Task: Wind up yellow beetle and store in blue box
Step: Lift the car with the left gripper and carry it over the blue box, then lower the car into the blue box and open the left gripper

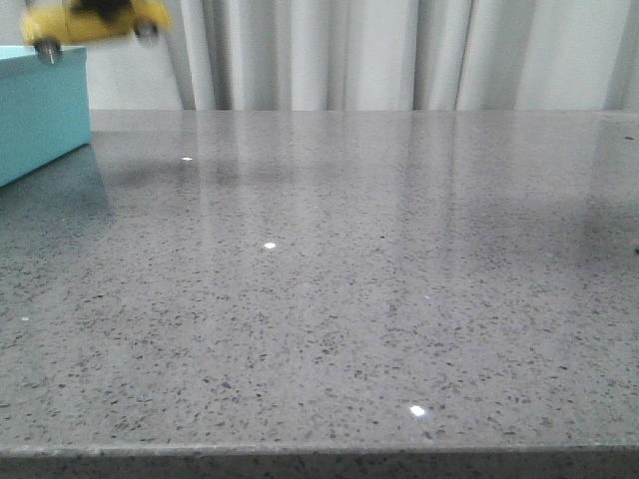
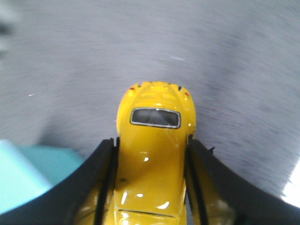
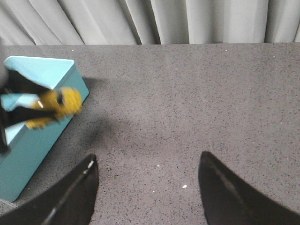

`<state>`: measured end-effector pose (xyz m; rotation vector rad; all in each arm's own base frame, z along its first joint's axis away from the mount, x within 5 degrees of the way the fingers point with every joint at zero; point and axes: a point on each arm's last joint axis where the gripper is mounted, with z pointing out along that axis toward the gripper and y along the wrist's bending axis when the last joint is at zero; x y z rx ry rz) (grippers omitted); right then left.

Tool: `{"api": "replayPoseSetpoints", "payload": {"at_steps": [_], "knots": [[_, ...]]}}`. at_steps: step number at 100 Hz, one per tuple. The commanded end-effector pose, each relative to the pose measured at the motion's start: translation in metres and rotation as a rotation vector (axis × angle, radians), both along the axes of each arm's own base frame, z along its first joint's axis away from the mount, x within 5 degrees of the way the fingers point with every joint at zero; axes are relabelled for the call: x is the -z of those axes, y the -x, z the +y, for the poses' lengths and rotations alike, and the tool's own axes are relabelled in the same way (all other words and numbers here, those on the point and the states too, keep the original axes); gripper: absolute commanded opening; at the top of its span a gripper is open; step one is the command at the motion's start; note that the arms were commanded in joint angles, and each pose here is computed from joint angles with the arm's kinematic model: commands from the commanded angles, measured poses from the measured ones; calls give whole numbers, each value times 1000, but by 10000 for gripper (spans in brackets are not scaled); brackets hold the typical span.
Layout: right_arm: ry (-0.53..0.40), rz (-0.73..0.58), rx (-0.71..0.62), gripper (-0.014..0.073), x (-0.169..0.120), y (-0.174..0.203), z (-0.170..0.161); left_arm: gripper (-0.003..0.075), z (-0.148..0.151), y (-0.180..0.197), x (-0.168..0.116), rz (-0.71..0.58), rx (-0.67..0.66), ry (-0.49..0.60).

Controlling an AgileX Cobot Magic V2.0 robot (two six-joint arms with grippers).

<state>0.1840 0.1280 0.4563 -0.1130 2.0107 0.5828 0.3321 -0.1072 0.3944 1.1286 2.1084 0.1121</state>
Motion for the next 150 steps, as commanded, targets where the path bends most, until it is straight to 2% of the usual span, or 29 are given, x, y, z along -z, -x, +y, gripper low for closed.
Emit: {"api": "replayPoseSetpoints", "payload": {"at_steps": [1, 8, 16, 31, 43, 58, 91, 105, 119, 126, 141, 150], "knots": [[-44, -103, -14, 466, -18, 6, -4, 76, 22, 13, -63, -211, -236, 153], [-44, -103, -14, 466, -18, 6, -4, 76, 41, 14, -78, -239, -417, 247], [-44, -103, -14, 466, -18, 6, -4, 76, 63, 16, -86, -230, -563, 298], [-44, -103, -14, 466, -18, 6, -4, 76, 102, 15, -71, -100, -790, 322], [-45, -104, -14, 466, -18, 6, -4, 76, 123, 10, -53, -4, -880, 318], [-45, -104, -14, 466, -18, 6, -4, 76, 138, -1, -24, 98, -936, 336], [-46, -105, -15, 466, -18, 6, -4, 76, 147, -40, 46, 287, -981, 261], [-47, -106, -15, 466, -18, 6, -4, 76, 147, -50, 64, 334, -988, 241], [-47, -106, -15, 466, -18, 6, -4, 82, 148, -53, 71, 354, -989, 231], [-47, -106, -15, 466, -18, 6, -4, 126, 148, -53, 71, 353, -986, 232], [-47, -106, -15, 466, -18, 6, -4, 308, 148, -53, 71, 357, -986, 229], [-47, -106, -15, 466, -18, 6, -4, 372, 148, -53, 71, 359, -986, 228]]}}
